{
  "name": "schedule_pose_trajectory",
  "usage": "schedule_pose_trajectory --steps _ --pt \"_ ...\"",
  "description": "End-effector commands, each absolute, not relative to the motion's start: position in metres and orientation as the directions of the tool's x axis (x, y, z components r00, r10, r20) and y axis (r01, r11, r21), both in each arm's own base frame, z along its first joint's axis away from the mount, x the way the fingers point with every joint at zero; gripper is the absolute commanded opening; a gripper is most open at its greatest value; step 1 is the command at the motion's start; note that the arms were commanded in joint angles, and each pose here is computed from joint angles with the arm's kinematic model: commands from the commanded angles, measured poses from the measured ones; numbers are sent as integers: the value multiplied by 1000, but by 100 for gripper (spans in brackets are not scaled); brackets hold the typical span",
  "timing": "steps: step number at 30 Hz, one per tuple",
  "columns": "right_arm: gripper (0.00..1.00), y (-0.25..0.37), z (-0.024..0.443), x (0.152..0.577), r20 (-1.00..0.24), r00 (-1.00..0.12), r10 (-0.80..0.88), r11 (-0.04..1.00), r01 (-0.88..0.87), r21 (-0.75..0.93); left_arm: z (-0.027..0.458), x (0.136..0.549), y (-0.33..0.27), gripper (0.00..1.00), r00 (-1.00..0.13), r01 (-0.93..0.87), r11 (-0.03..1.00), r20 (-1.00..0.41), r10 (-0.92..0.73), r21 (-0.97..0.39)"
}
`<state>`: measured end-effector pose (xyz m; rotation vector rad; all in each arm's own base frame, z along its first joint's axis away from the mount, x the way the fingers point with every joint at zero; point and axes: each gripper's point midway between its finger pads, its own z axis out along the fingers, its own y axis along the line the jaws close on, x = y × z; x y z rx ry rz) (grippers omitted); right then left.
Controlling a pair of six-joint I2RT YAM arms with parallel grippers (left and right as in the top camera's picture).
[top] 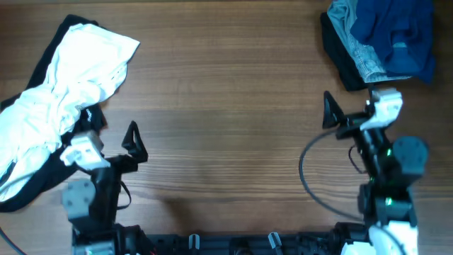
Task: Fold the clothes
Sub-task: 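Reach the left gripper to the white T-shirt on the black clothes, then grasp the white T-shirt with the left gripper and drag it to center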
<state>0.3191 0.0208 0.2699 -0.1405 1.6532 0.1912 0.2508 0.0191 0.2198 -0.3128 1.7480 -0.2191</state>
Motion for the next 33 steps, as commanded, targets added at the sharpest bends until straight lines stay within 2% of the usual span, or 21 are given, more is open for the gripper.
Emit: schedule_pose_trajectory --steps 1,3,5,8,10,13,16,18,20,23,26,30,33 --pt "100 36 306 345 -996 -73 -42 950 -311 -17 249 268 22 100 -285 -112 945 -901 -328 -308" --pt "100 38 313 364 -987 -157 -34 943 -333 21 254 279 29 100 -414 -177 932 -836 -361 -315" --pt "100 38 310 383 -956 -291 -20 937 -339 83 255 286 39 100 -566 -264 915 -719 -403 -304" --pt "100 40 296 402 -895 -447 -5 926 -339 165 260 300 49 100 -727 -257 942 -598 -337 -218" --pt "100 47 286 414 -883 -470 5 905 -374 204 251 318 58 100 -797 -210 965 -545 -261 -156" --pt "100 56 271 419 -846 -529 68 872 -381 308 223 329 95 100 -819 -308 949 -488 -302 -71" --pt "100 61 262 420 -828 -556 74 853 -394 342 195 326 135 100 -814 -417 907 -417 -404 -66" --pt "98 61 257 422 -820 -568 75 853 -390 348 175 321 169 95 -789 -500 864 -380 -483 -61" --pt "97 61 254 421 -812 -579 76 852 -384 355 151 323 200 94 -762 -558 827 -356 -541 -60" --pt "96 61 245 421 -796 -601 75 852 -376 364 114 331 218 91 -810 -515 856 -308 -499 -34" --pt "93 62 237 425 -792 -608 60 851 -383 358 90 352 224 80 -868 -401 916 -322 -378 6" --pt "92 61 224 428 -772 -633 58 853 -371 368 74 364 237 81 -901 -337 935 -327 -285 113" --pt "91 60 214 431 -757 -651 60 852 -362 379 65 372 244 76 -895 -342 932 -344 -283 123"
